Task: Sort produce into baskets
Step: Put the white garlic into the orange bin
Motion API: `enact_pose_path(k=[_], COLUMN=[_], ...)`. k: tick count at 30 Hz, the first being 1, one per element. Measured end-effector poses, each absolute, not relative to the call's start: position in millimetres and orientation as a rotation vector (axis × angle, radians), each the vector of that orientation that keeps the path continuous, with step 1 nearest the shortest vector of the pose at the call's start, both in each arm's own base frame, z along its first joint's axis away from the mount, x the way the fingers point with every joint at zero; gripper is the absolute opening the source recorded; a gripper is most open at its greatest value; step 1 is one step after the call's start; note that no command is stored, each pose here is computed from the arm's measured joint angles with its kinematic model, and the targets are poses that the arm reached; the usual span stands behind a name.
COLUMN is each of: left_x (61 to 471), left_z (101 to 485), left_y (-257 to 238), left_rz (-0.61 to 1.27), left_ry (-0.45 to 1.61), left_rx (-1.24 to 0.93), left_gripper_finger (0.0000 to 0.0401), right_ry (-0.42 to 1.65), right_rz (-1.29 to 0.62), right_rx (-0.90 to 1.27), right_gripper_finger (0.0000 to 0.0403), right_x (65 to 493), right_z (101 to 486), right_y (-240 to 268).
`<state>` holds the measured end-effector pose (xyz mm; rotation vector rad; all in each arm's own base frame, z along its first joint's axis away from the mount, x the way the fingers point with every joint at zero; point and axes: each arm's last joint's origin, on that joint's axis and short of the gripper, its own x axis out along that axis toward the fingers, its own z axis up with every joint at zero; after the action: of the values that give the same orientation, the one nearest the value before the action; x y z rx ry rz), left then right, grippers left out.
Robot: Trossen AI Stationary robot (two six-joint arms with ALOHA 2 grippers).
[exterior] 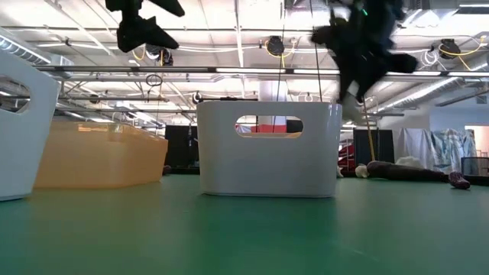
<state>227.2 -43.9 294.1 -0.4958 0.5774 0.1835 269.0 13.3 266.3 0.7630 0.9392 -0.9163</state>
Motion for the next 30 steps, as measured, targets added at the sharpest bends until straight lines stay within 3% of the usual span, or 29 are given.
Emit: enact_pose_path(k=[6,12,20,30], left_x=[196.3,155.7,124.9,120.2], left_z=[312.1,329.4,331.8,317.2], left_y=[-39.7,-31.6,-21.6,-21.9], left_rz=[0.238,0.312,0.356,0.308], left_ry=[0.514,0.427,0.388,0.479], left_rx=[-0.446,-0.416,-0.377,-0.338], left_gripper_finger=[0.0276,0.0276,0.0276,0.0276], right_ry=[0.610,0.421,0.348,0.353], right_rz=[-0.692,-0.500,-0.304,-0.179], right_rx=[0.793,0.767,0.806,0.554], right_gripper_finger=[0.0114,0.0114,0.0114,0.0114], right_x=[304.0,349.3,417.8,504.3], right_z=[299.6,292.0,238.6,221.8], right_y=[15.4,26.3,38.6,55.6])
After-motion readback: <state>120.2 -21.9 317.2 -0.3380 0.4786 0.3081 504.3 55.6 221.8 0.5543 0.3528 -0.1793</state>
